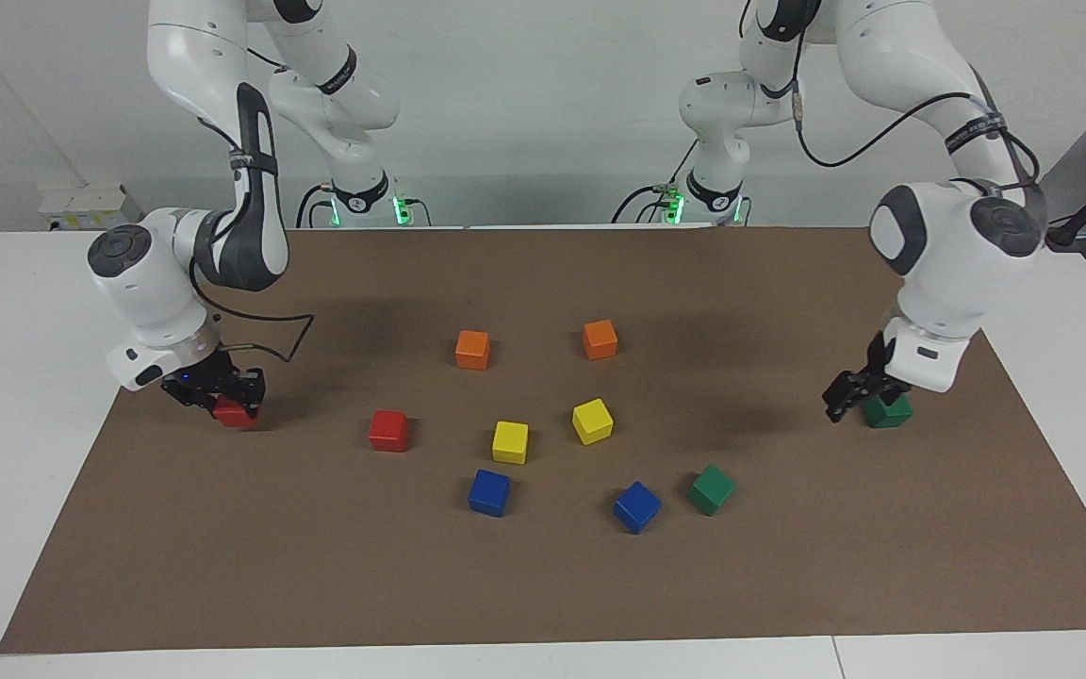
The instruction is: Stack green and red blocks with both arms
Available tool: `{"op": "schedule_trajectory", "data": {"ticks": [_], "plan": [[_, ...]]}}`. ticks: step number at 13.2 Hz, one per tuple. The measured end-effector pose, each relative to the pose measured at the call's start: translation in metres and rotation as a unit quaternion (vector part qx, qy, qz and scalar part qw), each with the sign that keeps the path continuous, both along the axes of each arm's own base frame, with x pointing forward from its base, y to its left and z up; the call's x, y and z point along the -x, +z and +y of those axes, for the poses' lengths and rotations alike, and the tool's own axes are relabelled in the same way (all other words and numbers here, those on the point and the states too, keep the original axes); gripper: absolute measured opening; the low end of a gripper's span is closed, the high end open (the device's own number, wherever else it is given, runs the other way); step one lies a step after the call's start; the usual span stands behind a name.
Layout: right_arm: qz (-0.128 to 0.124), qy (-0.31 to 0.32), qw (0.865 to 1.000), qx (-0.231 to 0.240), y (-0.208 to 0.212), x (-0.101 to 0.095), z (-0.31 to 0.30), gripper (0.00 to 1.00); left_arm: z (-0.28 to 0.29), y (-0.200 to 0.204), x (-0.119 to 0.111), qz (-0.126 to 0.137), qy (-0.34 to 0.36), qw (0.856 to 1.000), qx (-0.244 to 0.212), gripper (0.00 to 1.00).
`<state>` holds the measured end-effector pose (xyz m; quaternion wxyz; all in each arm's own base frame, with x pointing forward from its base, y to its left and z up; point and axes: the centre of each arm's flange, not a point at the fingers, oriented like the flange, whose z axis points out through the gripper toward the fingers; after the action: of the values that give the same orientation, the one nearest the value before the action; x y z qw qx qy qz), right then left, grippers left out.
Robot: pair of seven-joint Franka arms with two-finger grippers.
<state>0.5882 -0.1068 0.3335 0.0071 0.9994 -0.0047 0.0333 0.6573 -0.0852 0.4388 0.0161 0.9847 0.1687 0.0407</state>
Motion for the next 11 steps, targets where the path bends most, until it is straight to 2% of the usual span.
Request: {"op": "schedule_trajectory", "data": {"ticks": [2,4,6,8,11], "plan": [[0.006,-0.002,1.0,-0.003,-0.008,0.0,0.0,0.55,-0.047,-0.016,-0.001,0.006,0.071,0.997,0.01,1.0],[0.002,-0.002,1.0,-0.003,-0.015,-0.001,0.0,0.55,-0.077,-0.036,-0.017,0.009,0.136,0.991,0.02,1.0],[0.002,-0.002,1.0,-0.003,-0.021,-0.002,0.0,0.55,-0.088,-0.056,-0.03,0.009,0.183,0.983,0.029,1.0],[0.003,-0.002,1.0,-0.004,-0.024,-0.002,0.0,0.55,-0.088,-0.07,-0.042,-0.004,0.227,0.973,0.041,1.0],[0.002,-0.002,1.0,-0.004,-0.024,-0.002,0.0,0.55,-0.09,-0.082,-0.048,-0.016,0.262,0.963,0.053,1.0]]}}
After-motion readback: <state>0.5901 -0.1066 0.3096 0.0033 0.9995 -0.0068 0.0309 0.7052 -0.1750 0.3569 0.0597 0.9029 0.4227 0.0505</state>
